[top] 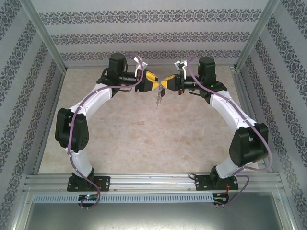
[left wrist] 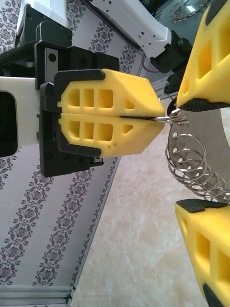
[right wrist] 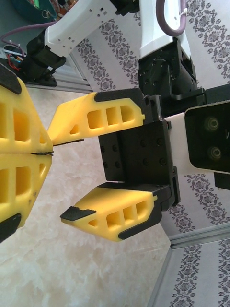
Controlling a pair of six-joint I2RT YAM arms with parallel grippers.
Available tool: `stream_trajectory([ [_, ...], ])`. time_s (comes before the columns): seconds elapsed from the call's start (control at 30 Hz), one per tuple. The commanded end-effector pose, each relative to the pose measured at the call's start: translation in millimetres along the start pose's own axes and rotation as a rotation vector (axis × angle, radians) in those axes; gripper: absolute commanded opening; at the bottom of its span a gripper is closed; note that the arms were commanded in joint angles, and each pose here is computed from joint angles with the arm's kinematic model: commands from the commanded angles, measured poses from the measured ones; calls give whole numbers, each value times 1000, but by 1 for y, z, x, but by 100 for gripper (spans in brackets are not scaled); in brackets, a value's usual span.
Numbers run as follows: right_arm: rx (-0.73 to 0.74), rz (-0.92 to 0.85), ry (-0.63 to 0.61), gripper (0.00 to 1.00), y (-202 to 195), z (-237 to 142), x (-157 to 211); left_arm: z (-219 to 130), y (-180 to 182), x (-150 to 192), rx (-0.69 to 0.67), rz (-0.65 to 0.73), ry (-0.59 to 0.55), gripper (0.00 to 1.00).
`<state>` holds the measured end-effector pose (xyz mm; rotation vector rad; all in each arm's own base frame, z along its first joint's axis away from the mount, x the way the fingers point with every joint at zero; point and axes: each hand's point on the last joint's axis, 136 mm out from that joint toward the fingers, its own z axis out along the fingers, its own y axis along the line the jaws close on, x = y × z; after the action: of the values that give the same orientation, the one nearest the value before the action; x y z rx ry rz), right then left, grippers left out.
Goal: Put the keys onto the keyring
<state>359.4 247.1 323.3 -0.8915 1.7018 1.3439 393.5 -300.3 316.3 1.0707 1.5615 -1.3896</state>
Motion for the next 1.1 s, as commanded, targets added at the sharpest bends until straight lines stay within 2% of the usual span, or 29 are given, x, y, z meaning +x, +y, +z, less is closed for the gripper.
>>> stream_trajectory([
  [0.0,-5,-70,-9,0,6,2,-11,-4,-27,-19,61,73,-9,53],
  [0.37,-11,-70,-2,0,7,5,-9,-3,-33,-34,144,58,-72,55],
  [0.7,1,-74,-1,0,6,4,-9,1,-29,-41,240,13,-108,50],
  [0.93,13,-73,-3,0,4,2,-8,2,-14,-39,170,-28,-118,48],
  [1.07,19,-70,-3,0,2,2,-9,5,-15,-24,92,-17,-45,46],
])
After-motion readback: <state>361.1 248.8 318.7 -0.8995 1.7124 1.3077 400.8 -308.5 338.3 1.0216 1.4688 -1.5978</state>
